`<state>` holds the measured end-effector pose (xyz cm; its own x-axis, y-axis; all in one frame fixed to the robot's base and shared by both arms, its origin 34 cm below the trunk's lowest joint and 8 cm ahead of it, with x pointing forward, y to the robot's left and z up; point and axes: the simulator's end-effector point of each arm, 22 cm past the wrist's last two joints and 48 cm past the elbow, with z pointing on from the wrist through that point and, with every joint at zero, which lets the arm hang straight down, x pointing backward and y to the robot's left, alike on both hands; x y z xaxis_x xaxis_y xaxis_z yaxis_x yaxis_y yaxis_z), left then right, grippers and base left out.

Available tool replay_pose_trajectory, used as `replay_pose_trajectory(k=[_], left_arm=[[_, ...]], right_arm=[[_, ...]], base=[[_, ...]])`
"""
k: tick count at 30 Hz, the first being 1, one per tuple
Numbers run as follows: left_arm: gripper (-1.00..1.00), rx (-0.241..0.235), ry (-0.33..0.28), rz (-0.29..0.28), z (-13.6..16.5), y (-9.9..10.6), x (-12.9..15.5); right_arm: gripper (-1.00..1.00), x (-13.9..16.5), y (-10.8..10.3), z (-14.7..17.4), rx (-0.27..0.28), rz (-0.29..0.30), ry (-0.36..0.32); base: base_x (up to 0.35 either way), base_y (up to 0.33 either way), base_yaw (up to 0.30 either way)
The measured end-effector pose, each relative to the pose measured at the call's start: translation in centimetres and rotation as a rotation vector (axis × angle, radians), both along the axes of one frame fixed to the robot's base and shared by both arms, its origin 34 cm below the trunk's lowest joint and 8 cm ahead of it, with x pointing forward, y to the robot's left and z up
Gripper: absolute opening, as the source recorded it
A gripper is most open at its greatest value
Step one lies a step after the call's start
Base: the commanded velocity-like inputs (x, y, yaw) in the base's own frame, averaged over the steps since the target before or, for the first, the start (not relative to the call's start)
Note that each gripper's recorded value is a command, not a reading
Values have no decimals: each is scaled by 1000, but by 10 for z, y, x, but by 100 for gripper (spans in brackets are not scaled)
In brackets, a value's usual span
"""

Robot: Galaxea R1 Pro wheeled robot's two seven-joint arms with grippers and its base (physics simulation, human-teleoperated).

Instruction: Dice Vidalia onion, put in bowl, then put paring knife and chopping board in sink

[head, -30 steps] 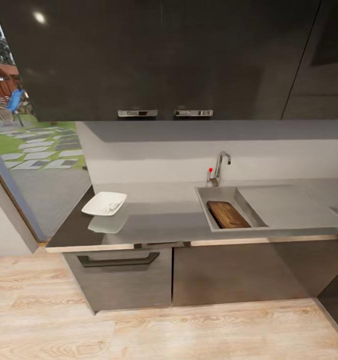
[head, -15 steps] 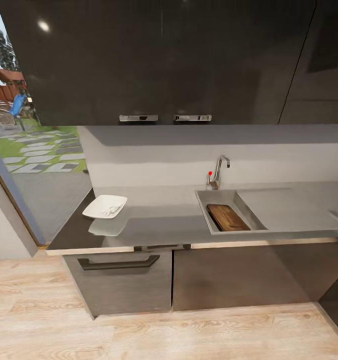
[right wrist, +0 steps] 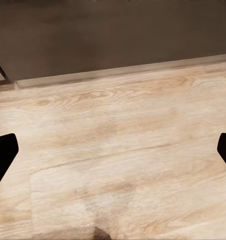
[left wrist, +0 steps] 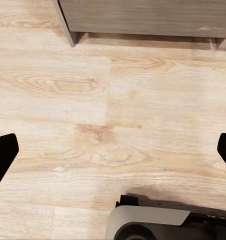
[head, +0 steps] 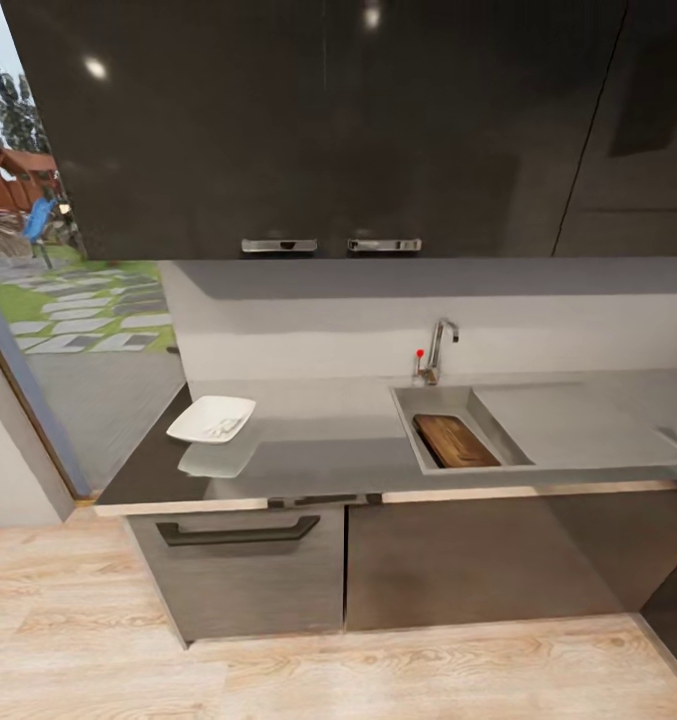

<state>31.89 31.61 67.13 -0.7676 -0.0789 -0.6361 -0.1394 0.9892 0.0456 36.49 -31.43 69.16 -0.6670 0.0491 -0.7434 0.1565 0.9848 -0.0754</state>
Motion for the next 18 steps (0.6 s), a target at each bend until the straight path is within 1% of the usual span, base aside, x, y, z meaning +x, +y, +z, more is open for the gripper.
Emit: replay_pose_trajectory(k=[8, 12, 14, 16, 17, 18], left_arm=[[100, 0, -8, 0, 2, 0, 3], [100, -1, 13, 0, -2, -2, -5], [100, 9, 77, 5, -12, 2, -30], [100, 15, 177, 11, -25, 5, -66], [100, 17, 243, 15, -32, 7, -89], [100, 17, 276, 15, -35, 7, -100]], right_arm=[[100, 3, -1, 3, -1, -1, -9], [100, -2, 0, -1, 1, 9, 8], [100, -16, 0, -8, 2, 8, 48], [100, -33, 1, -18, 5, 5, 108], [100, -46, 1, -27, 10, 3, 168], [100, -55, 2, -33, 15, 2, 217]], base=[[0, 0, 0], [0, 0, 0], [0, 0, 0], [0, 0, 0], [0, 0, 0], [0, 0, 0]])
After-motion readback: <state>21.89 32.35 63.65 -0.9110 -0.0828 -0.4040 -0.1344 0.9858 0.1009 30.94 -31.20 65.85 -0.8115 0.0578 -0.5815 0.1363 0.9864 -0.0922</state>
